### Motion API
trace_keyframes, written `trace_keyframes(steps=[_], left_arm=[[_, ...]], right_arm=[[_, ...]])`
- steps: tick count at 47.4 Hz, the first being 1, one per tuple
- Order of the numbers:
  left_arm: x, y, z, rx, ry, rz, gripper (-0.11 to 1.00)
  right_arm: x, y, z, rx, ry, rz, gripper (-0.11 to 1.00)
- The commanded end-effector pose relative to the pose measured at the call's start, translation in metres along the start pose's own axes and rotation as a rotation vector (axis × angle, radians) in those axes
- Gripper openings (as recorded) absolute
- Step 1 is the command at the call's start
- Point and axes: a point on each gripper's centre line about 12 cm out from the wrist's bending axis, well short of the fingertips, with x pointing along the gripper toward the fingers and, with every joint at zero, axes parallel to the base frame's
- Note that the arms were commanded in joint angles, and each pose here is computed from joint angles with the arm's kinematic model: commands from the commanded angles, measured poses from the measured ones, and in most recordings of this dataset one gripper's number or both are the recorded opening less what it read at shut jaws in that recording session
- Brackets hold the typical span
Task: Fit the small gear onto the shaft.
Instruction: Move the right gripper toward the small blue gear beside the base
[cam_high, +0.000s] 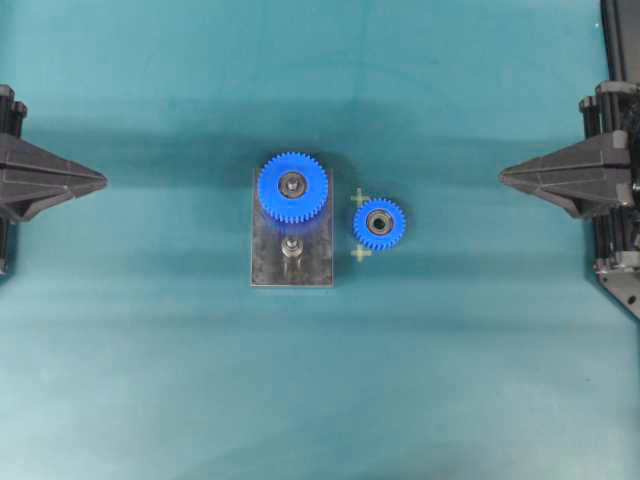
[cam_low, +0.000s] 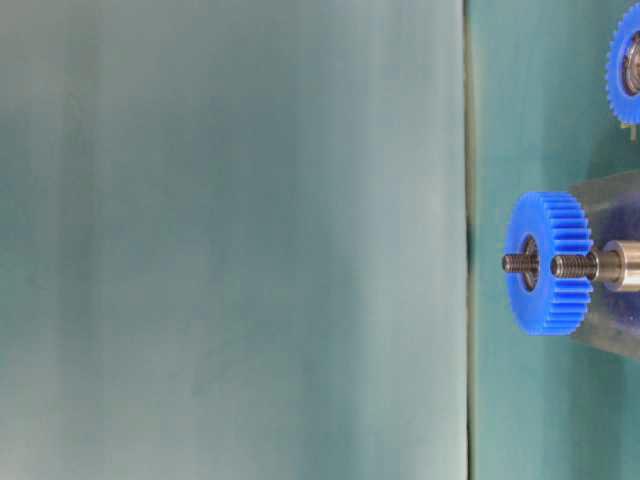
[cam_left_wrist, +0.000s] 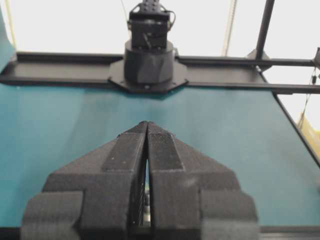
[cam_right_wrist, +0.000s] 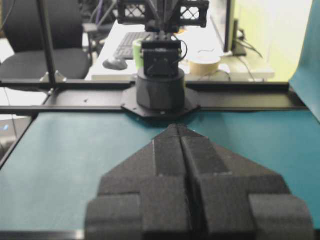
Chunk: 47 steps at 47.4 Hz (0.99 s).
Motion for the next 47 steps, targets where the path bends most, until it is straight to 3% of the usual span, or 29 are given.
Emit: trace_keyframes(steps=[1, 7, 14, 20, 32, 47], left_arm=[[0.006, -0.001, 0.002, -0.011, 0.020, -0.005, 0.00], [0.018, -0.001, -0.002, -0.010, 0.092, -0.004, 0.00], [0.027, -0.001, -0.013, -0.011, 0.184, -0.003, 0.00], [0.028, 0.001, -0.021, -0.016, 0.242, 0.004, 0.00], [0.030, 0.001, -0.020, -0.017, 0.318, 0.006, 0.00], [0.029, 0.001, -0.025, -0.020, 0.350, 0.007, 0.00]], right_arm=[[0.002, -0.001, 0.000, 0.018, 0.004, -0.007, 0.01], [0.001, -0.010, -0.017, 0.206, 0.175, -0.079, 0.01], [0.003, -0.018, -0.029, 0.316, 0.367, -0.140, 0.01], [0.009, -0.025, -0.038, 0.337, 0.494, -0.178, 0.01], [0.037, -0.035, -0.070, 0.323, 0.783, -0.221, 0.01], [0.068, -0.043, -0.097, 0.344, 1.007, -0.240, 0.03]])
